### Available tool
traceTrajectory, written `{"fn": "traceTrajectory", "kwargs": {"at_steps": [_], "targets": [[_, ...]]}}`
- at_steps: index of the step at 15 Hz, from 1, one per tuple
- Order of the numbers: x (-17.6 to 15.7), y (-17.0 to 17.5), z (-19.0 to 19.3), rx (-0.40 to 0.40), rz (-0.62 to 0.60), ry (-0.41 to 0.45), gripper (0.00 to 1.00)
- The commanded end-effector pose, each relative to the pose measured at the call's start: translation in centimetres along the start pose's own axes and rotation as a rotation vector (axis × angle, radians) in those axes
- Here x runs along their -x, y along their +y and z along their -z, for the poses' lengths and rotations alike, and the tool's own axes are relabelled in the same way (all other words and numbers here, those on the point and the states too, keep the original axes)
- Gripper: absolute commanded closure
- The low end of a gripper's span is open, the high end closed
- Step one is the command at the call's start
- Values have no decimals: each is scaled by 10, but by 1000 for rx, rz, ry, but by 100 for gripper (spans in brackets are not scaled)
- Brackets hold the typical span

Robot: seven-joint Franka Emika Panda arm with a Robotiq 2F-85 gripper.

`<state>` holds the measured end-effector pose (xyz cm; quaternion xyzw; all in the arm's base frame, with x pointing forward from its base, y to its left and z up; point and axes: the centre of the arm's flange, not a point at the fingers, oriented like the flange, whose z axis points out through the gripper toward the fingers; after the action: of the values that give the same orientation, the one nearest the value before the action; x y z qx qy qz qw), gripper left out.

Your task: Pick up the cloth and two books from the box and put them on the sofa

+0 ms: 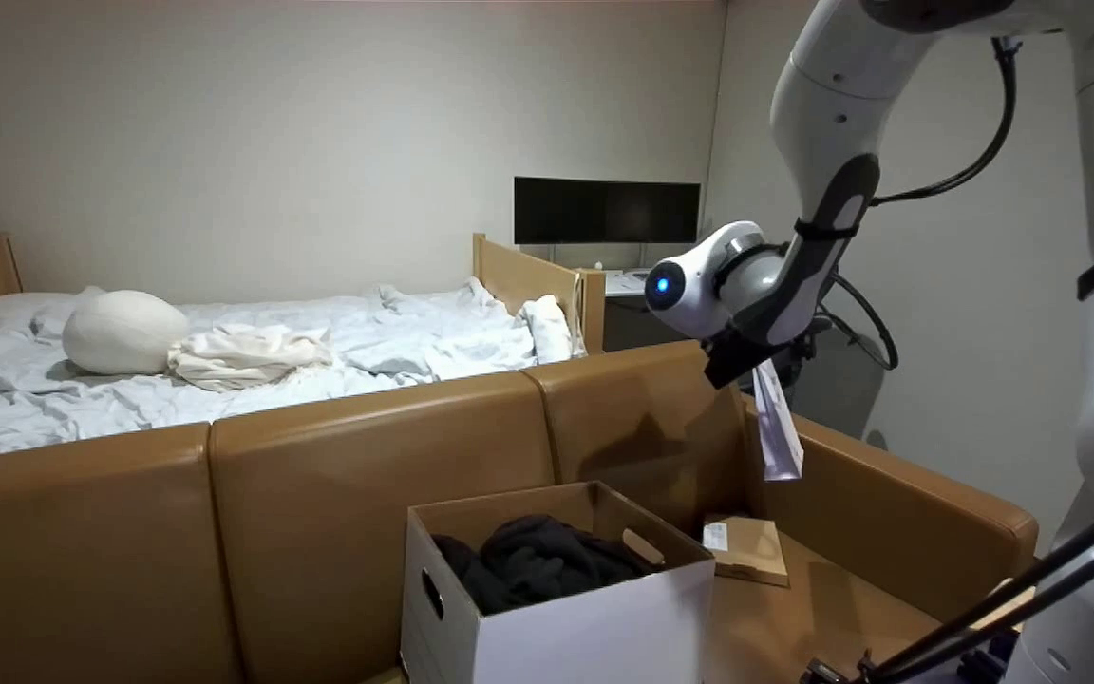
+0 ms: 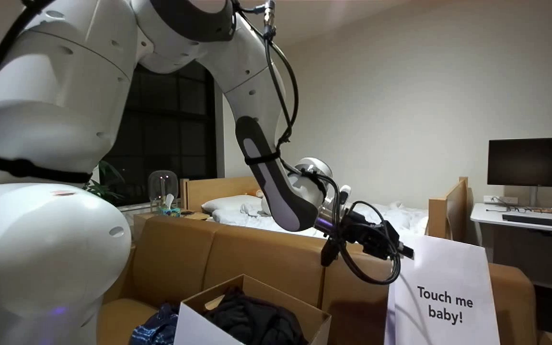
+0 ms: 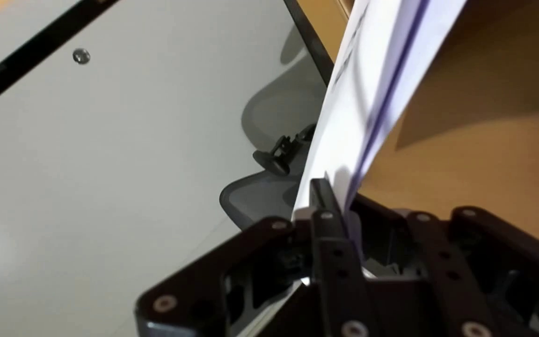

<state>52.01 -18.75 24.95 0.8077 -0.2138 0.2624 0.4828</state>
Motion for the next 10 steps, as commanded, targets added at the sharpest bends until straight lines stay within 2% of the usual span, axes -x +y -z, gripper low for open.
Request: {"fn": "traceTrajectory", "kwargs": {"at_steps": [1,3,6,8,10], "targets": [[44,-18,-36,86,-15,168,99],[69,-21,-62,154,-45,204,99],[105,-24,-90,249,-85,153,99],[121,-31,-96,254,-116,125,99],[116,-42,-88,233,-170,114,99]]}}
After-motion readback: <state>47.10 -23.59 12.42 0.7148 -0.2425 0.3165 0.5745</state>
